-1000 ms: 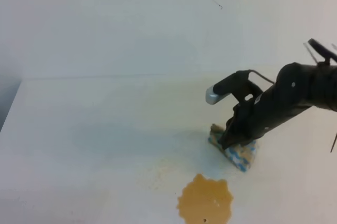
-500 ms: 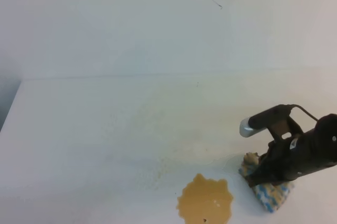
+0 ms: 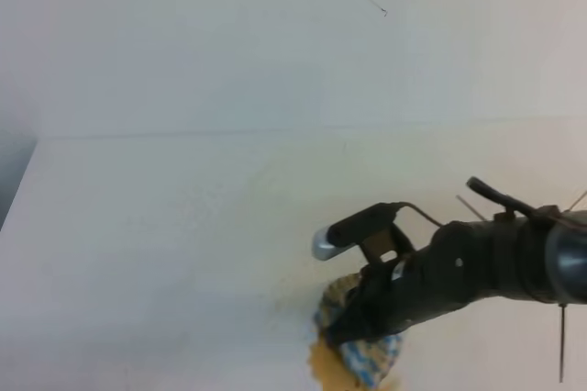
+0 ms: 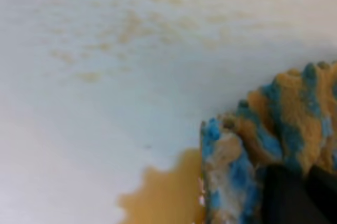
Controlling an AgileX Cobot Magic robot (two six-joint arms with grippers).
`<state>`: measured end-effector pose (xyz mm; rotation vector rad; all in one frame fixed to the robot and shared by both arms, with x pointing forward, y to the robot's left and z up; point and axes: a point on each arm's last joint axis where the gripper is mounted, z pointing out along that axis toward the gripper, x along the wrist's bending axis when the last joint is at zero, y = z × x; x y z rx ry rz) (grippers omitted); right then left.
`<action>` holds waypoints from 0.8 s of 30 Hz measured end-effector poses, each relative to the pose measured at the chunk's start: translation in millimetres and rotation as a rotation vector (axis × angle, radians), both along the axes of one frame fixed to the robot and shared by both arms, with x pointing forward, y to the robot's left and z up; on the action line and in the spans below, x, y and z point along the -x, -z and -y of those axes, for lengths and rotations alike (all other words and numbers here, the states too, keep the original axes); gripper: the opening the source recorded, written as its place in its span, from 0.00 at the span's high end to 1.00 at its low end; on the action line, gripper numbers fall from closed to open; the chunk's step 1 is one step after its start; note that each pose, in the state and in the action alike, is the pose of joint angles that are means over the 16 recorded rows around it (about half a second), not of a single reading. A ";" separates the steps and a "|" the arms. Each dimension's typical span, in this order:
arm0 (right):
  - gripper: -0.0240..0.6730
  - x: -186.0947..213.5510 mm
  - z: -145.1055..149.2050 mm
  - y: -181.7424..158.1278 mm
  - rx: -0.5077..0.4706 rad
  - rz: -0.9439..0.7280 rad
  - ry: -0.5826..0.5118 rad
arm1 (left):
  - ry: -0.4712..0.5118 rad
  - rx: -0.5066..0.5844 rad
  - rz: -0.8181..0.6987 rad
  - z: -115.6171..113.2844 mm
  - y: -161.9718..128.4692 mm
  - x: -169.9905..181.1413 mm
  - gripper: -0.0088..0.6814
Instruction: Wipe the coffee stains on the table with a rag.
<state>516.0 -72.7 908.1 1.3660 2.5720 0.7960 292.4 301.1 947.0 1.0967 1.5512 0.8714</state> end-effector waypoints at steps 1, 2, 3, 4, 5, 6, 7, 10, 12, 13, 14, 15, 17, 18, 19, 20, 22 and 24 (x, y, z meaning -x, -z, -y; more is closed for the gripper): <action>0.95 3.1 -8.1 -1.2 -0.007 -0.001 -0.019 | 0.000 0.000 0.000 0.0 0.0 0.0 0.99; 0.95 6.2 -15.6 -2.5 -0.014 -0.001 -0.036 | 0.000 0.000 0.000 0.0 0.0 0.0 0.99; 0.95 9.7 -22.5 -3.5 -0.020 -0.002 -0.053 | 0.000 0.000 0.000 0.0 0.0 0.0 0.99; 0.95 14.3 -29.2 -4.1 -0.024 -0.007 -0.072 | 0.000 0.000 0.000 0.0 0.0 0.0 0.99; 0.95 18.0 -34.9 -4.9 -0.028 -0.009 -0.086 | 0.000 0.000 0.000 0.0 0.0 0.0 0.99; 0.95 22.5 -39.4 -4.6 -0.030 -0.014 -0.100 | 0.000 0.000 0.000 0.0 0.0 0.0 0.99; 0.95 27.1 -42.7 -3.9 -0.030 -0.020 -0.111 | 0.000 0.000 0.000 0.0 0.0 0.0 0.99; 0.95 40.7 -47.6 -0.2 -0.022 -0.035 -0.137 | 0.000 0.000 0.000 0.0 0.0 0.0 0.99; 0.95 49.9 -45.8 2.6 -0.011 -0.044 -0.148 | 0.000 0.000 0.000 0.0 0.0 0.0 0.99; 0.96 54.3 -43.5 3.8 -0.005 -0.048 -0.150 | 0.000 0.000 0.000 0.0 0.0 0.0 0.99; 0.96 58.3 -40.5 4.9 0.001 -0.052 -0.151 | 0.000 0.000 0.000 0.0 0.0 0.0 0.99; 0.96 61.5 -36.5 6.4 0.008 -0.056 -0.149 | 0.000 0.000 0.000 0.0 0.0 0.0 0.99; 0.96 66.2 -26.5 8.3 0.019 -0.060 -0.137 | 0.000 0.000 0.000 0.0 0.0 0.0 0.99; 0.96 67.3 -20.8 8.4 0.021 -0.059 -0.125 | 0.000 0.000 0.000 0.0 0.0 0.0 0.99; 0.96 67.7 -14.5 8.3 0.025 -0.057 -0.113 | 0.000 0.000 0.000 0.0 0.0 0.0 0.99; 0.96 67.4 -7.9 7.9 0.027 -0.054 -0.098 | 0.000 0.000 0.000 0.0 0.0 0.0 0.99; 0.96 65.0 6.6 6.4 0.031 -0.047 -0.064 | 0.000 0.000 0.000 0.0 0.0 0.0 0.99; 0.96 60.2 22.1 3.8 0.033 -0.036 -0.023 | 0.000 0.000 0.000 0.0 0.0 0.0 0.99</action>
